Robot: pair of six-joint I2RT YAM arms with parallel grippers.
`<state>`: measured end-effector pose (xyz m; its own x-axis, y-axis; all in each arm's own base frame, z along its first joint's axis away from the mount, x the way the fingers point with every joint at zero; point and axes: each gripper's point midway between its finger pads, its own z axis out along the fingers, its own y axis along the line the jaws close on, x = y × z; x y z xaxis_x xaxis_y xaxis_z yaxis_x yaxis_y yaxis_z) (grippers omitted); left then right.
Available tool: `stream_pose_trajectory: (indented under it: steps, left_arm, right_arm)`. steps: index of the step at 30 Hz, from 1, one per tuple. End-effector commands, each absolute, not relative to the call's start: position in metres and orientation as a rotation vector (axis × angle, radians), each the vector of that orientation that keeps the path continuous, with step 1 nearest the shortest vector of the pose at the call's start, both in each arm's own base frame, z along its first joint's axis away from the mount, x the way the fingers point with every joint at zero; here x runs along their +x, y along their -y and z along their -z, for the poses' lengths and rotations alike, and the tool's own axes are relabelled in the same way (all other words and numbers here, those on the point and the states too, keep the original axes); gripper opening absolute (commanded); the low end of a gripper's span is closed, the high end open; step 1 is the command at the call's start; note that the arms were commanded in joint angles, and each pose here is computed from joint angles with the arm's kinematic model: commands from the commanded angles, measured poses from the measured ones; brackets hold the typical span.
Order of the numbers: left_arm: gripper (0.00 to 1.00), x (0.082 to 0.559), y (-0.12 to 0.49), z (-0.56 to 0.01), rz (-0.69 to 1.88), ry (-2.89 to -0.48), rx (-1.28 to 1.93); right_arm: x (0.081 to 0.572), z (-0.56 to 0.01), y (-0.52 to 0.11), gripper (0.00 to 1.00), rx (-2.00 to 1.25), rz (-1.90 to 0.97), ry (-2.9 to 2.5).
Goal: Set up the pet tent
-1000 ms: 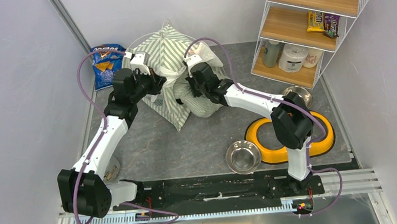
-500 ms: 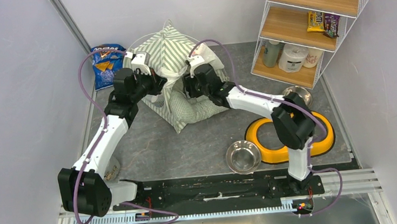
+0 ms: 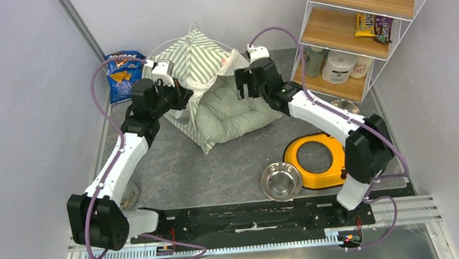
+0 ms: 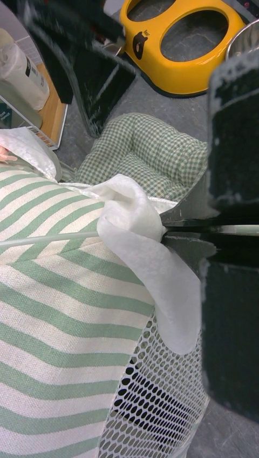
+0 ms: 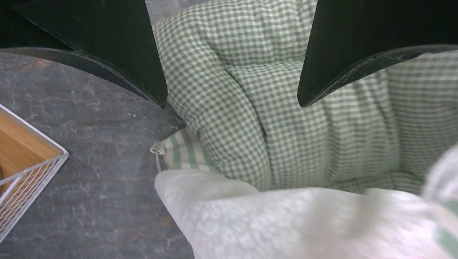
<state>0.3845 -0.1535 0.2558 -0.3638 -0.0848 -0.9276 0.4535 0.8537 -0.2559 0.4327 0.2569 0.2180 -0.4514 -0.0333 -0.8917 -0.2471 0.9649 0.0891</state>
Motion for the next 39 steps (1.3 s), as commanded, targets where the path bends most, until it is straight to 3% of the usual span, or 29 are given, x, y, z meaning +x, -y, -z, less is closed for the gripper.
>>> stream_pose_trajectory:
  steps: [1, 6, 9, 11, 15, 17, 31, 35, 39]
  left_arm:
    - [0.02, 0.372, 0.155, -0.223, 0.581, -1.989, 0.334]
    - [0.02, 0.371, 0.156, -0.221, 0.586, -1.998, 0.334]
    - [0.02, 0.371, 0.156, -0.223, 0.586, -1.997, 0.331]
    - [0.02, 0.371, 0.156, -0.224, 0.585, -1.997, 0.331]
    - [0.02, 0.372, 0.155, -0.229, 0.578, -1.992, 0.334]
    - [0.02, 0.372, 0.154, -0.232, 0.573, -1.987, 0.334]
    - [0.02, 0.374, 0.156, -0.235, 0.586, -1.986, 0.324]
    - [0.02, 0.375, 0.158, -0.236, 0.599, -1.984, 0.313]
    - [0.02, 0.376, 0.159, -0.239, 0.613, -1.977, 0.296]
  right_arm:
    - [0.43, -0.178, -0.273, 0.97, -0.341, -0.277, -2.127]
    - [0.439, -0.147, -0.313, 0.96, -0.452, -0.431, -2.153]
    - [0.448, -0.132, -0.32, 0.84, -0.419, -0.445, -2.155]
    - [0.45, -0.127, -0.326, 0.68, -0.421, -0.475, -2.125]
    - [0.45, -0.132, -0.333, 0.16, -0.438, -0.524, -2.087]
    - [0.451, -0.15, -0.34, 0.0, -0.45, -0.569, -2.026]
    - [0.449, -0.283, -0.382, 0.0, -0.618, -0.781, -1.541]
    - [0.452, -0.29, -0.4, 0.0, -0.64, -0.865, -1.483]
    - [0.463, -0.258, -0.405, 0.0, -0.597, -0.866, -1.57]
